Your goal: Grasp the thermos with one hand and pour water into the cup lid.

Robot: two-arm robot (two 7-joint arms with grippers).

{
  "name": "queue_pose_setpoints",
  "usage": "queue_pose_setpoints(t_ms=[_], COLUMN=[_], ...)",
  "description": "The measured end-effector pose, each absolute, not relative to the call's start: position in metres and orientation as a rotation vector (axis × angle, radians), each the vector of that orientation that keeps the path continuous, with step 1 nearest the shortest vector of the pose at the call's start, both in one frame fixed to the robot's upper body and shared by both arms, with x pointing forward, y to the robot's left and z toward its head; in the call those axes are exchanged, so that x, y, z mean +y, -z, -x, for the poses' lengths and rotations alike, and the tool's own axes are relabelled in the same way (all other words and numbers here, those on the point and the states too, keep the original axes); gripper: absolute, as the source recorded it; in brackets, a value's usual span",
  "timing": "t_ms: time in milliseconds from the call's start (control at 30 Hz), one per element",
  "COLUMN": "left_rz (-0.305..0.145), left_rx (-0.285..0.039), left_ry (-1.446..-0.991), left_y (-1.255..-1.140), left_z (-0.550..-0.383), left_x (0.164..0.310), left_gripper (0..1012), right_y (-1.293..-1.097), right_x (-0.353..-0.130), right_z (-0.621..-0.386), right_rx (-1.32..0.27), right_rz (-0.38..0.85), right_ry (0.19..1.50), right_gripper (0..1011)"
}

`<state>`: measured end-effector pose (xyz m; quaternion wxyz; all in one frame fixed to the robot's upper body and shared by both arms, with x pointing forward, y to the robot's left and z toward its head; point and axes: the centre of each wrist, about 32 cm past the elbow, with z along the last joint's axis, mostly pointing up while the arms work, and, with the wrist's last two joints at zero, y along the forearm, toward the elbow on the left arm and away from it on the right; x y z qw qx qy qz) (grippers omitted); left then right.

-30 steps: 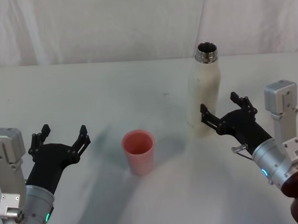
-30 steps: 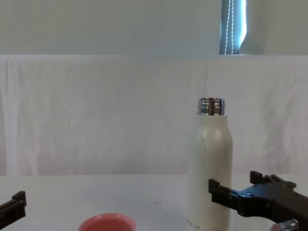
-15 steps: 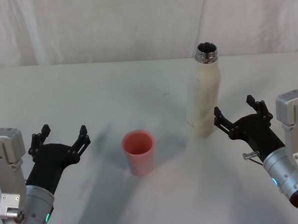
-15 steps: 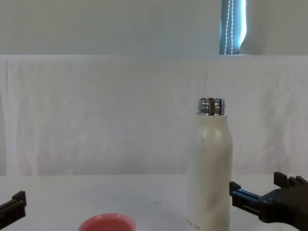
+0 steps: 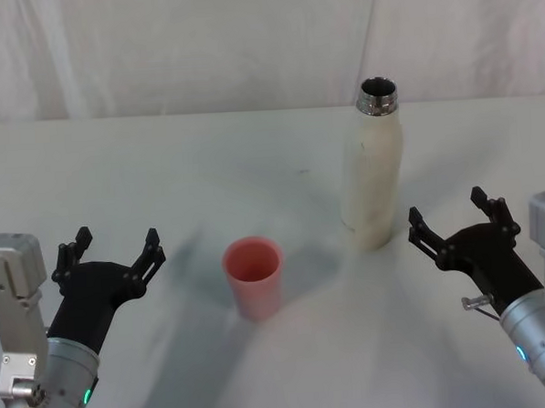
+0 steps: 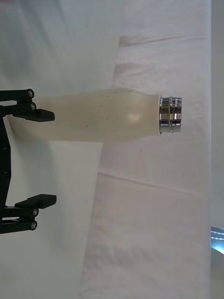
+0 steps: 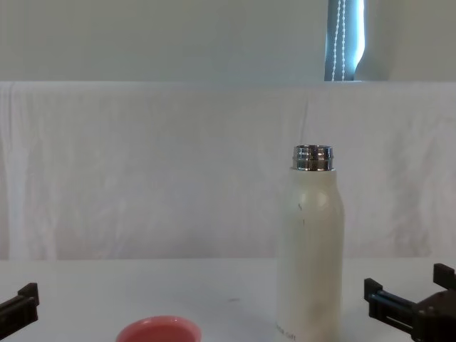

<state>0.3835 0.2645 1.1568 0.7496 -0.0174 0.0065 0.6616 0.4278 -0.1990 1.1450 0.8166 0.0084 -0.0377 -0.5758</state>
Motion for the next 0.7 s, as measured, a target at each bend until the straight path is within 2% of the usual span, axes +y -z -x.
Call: queue_pose_setpoints(t_ms=[300, 700], left_rz=[0.038, 0.038], left_rx=[0.014, 0.014], left_ry=[-1.446, -1.446], left_y=[-1.157, -1.157], left_z=[-0.384, -0.384], left_x=[0.265, 0.265], left_gripper=[1001, 1001], right_y=[-1.14, -1.129], right_x=[-0.202, -0.196], right_z=[-0.418, -0.411], right_rx=[-0.075, -0.088], right_rz=[-0.002, 0.035], right_ry=[1.226, 1.227], right_gripper=[1001, 1001])
